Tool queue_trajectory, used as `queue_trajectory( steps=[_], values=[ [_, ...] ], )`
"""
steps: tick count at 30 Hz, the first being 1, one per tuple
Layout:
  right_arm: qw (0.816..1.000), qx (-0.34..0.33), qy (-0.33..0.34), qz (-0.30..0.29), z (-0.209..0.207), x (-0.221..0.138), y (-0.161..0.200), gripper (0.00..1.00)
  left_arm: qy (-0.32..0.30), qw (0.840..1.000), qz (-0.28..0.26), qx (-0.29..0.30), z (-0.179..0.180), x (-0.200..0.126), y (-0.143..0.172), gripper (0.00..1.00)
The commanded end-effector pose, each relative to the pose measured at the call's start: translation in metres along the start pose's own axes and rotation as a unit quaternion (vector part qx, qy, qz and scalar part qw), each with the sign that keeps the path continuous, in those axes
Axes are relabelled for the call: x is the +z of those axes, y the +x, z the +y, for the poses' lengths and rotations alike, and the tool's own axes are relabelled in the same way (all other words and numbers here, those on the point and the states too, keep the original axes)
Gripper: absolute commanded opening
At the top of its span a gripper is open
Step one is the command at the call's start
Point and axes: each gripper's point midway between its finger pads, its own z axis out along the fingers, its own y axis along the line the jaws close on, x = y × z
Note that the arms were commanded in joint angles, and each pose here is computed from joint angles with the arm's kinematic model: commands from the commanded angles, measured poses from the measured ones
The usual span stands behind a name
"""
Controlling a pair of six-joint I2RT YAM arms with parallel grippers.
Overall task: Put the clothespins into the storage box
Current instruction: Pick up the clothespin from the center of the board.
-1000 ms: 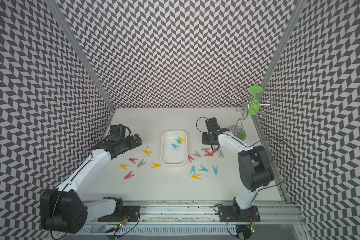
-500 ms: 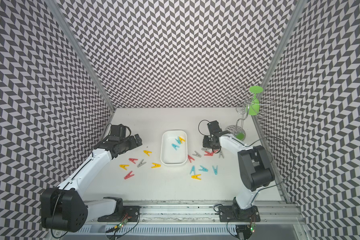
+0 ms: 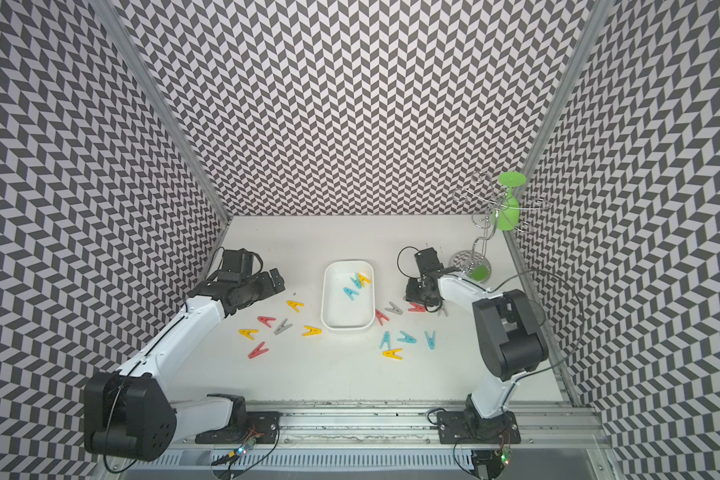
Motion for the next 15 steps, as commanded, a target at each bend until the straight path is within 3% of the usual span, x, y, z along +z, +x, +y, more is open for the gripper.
queue_trajectory(
  steps=[1, 15],
  values=[
    [1.000, 0.008, -0.009, -0.009, 0.002, 0.007, -0.005, 0.47, 0.002, 1.000, -0.020, 0.003, -0.002, -0.005, -0.013, 1.00],
    [1.000, 0.007, -0.025, -0.010, 0.015, 0.019, -0.023, 0.45, -0.004, 1.000, -0.023, 0.000, 0.002, -0.006, -0.014, 1.00]
  ],
)
